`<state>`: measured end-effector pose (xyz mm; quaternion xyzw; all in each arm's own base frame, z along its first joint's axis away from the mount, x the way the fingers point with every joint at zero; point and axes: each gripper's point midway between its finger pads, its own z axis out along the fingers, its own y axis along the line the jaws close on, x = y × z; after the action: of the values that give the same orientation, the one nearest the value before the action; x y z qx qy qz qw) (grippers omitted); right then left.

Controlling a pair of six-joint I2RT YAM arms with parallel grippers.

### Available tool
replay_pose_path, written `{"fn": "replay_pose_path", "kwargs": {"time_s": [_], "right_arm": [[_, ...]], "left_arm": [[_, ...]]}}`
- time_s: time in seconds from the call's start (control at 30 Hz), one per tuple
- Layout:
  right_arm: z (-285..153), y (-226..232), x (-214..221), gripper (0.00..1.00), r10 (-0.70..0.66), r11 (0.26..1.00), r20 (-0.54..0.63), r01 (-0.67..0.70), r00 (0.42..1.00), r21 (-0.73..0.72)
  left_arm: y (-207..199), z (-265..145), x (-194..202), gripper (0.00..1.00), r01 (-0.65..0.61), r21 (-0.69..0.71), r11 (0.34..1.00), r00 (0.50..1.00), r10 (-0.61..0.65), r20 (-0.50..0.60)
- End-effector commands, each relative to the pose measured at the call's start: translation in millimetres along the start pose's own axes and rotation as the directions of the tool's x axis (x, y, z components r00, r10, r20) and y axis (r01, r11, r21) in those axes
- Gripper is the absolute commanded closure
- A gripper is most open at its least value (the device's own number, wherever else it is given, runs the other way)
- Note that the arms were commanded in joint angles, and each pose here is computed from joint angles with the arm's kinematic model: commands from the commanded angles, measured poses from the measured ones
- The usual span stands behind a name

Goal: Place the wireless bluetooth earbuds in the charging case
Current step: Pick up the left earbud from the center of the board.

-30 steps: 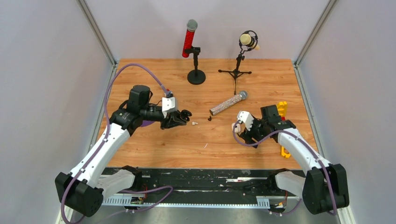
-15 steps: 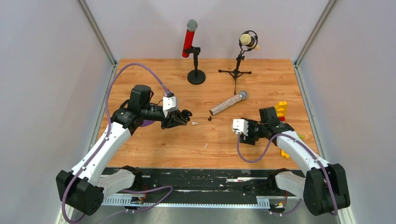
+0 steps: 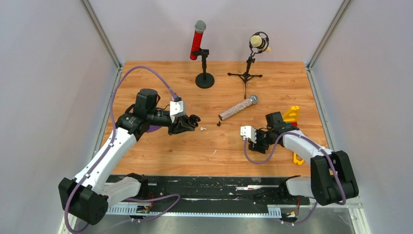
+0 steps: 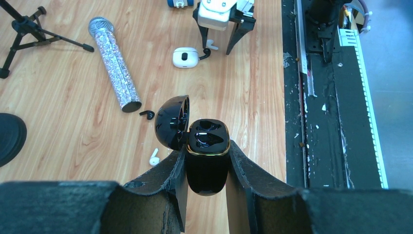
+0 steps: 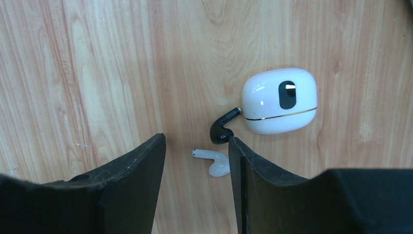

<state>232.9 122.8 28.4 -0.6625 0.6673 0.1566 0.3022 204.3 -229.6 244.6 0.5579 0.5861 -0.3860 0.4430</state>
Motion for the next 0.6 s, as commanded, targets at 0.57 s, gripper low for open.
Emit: {"fn": "replay_pose_path", "kwargs": {"time_s": [0.57], "right_arm": [[6,-3,-14,0.56,0.009,0.999,0.049,-0.007,0.999,-0.038]], "left_arm": [[-2,0,-6,0.80,-0.034,0.015,0.999,0.999,0.033,0.028]]}}
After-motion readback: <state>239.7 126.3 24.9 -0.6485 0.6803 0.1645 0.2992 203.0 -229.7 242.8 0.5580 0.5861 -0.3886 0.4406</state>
